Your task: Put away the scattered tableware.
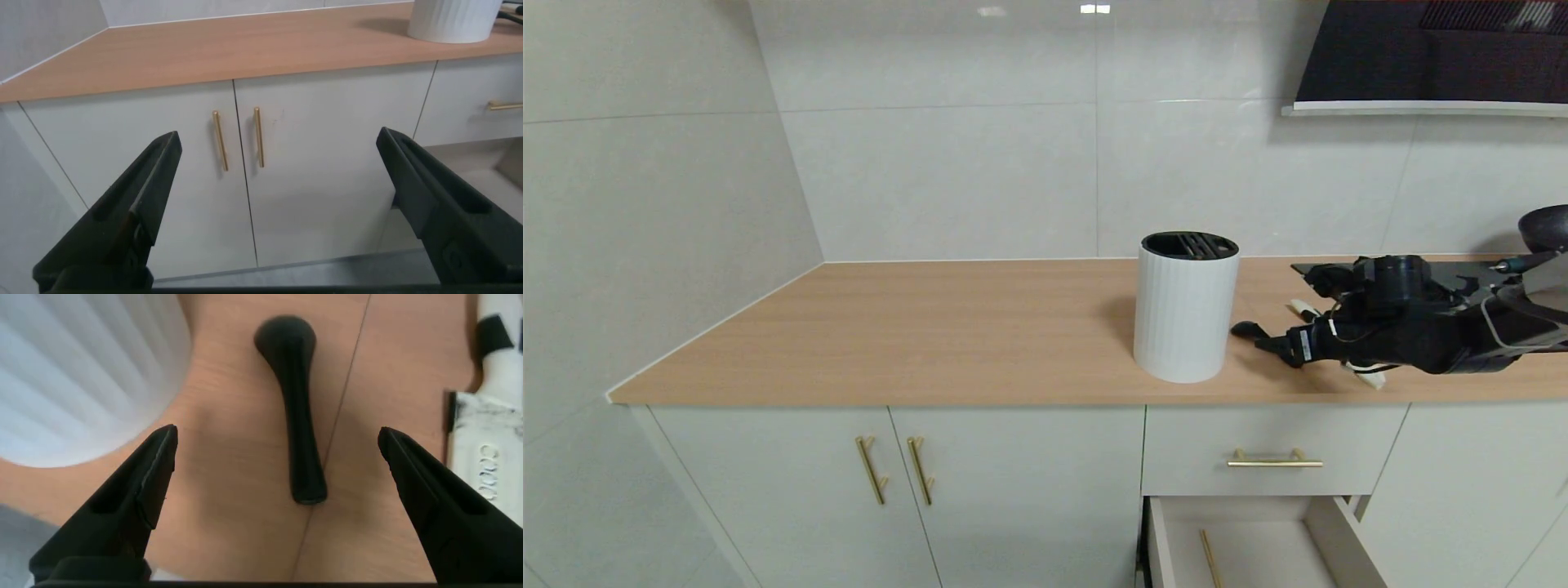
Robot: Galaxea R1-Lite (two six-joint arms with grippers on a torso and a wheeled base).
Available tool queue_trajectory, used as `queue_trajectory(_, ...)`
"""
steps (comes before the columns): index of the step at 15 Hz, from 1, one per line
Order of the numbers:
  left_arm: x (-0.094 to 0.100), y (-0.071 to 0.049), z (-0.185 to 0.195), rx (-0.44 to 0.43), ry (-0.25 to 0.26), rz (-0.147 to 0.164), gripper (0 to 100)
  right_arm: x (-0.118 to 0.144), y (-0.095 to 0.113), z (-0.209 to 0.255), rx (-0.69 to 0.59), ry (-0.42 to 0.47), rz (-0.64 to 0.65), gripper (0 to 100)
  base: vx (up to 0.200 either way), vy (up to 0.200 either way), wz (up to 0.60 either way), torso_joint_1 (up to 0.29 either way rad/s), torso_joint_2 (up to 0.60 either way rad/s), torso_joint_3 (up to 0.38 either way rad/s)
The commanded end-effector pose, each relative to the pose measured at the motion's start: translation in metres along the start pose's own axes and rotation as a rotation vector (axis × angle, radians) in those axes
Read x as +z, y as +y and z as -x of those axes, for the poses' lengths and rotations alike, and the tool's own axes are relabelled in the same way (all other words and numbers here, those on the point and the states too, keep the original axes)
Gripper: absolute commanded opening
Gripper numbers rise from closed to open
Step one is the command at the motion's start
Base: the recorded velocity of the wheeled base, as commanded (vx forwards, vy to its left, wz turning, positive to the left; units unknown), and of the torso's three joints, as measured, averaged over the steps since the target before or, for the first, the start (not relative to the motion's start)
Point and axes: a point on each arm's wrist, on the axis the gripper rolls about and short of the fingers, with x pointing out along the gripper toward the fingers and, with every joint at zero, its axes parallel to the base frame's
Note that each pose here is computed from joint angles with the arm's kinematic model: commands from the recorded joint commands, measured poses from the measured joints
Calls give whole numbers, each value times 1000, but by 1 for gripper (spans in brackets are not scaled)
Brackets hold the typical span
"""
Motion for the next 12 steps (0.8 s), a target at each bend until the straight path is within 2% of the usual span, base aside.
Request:
queue_trajectory(1, 0, 0, 0, 1, 1, 1, 100, -12, -2, -14, 1, 10, -3, 100, 0, 0, 0, 0, 0, 0)
queue_trajectory(12, 0, 0, 0, 1, 1, -1, 100, -20, -14, -37, -12, 6, -15, 100, 0, 0, 0, 0, 0, 0)
